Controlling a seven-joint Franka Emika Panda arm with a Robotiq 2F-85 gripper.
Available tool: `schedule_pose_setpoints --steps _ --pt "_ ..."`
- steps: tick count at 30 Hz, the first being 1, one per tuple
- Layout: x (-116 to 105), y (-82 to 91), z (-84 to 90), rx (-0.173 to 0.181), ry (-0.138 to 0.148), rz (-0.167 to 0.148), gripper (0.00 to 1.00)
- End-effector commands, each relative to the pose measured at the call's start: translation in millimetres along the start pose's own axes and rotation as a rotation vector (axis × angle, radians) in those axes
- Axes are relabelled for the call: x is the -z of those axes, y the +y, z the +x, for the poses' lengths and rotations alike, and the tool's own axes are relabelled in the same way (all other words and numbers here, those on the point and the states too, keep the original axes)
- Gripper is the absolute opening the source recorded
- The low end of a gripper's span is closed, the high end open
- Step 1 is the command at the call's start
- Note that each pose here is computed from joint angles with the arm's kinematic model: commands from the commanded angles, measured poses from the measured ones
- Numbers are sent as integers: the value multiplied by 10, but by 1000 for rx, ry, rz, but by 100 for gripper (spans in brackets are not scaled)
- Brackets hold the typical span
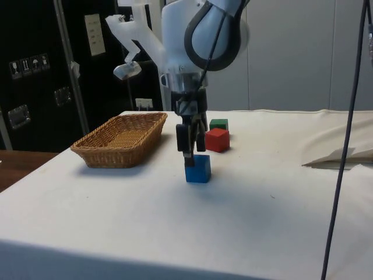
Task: Pick up the blue cube and place it into the basket.
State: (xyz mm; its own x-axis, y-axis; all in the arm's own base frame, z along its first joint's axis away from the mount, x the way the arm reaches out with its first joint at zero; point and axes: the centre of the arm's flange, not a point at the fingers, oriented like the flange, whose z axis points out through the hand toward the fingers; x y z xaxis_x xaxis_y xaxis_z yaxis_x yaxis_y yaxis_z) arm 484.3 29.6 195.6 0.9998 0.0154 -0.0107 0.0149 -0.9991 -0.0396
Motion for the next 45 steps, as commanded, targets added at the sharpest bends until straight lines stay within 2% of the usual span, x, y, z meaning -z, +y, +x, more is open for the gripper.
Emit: schedule_pose_setpoints --steps 1,5,6,7,14,15,16,21,22,33,34,35,37,38,42,43,45 --pt "-18 37 15 0 9 0 100" --pt "-85 81 21 0 8 -2 100" --pt "-72 84 13 0 -1 -4 100" --pt "-96 87 20 0 8 -2 100" --pt "-237 95 15 -3 6 -5 100" --pt "-211 97 5 -2 -1 -6 100" --pt "-257 96 12 -4 6 -5 100" --pt "-338 96 11 -5 4 -6 100" --pt "-322 104 4 -3 -3 -7 100" --pt "-344 99 8 -5 -1 -11 100" --pt "-343 104 9 -5 -1 -11 98" --pt "-343 103 9 -5 -1 -12 90" --pt "-344 98 9 -5 -1 -12 69" --pt "-343 104 9 -5 -1 -12 45" --pt "-345 98 7 -4 -2 -12 4" --pt "-339 94 11 -2 -2 -7 0" --pt "-340 98 9 -4 -1 -12 0"
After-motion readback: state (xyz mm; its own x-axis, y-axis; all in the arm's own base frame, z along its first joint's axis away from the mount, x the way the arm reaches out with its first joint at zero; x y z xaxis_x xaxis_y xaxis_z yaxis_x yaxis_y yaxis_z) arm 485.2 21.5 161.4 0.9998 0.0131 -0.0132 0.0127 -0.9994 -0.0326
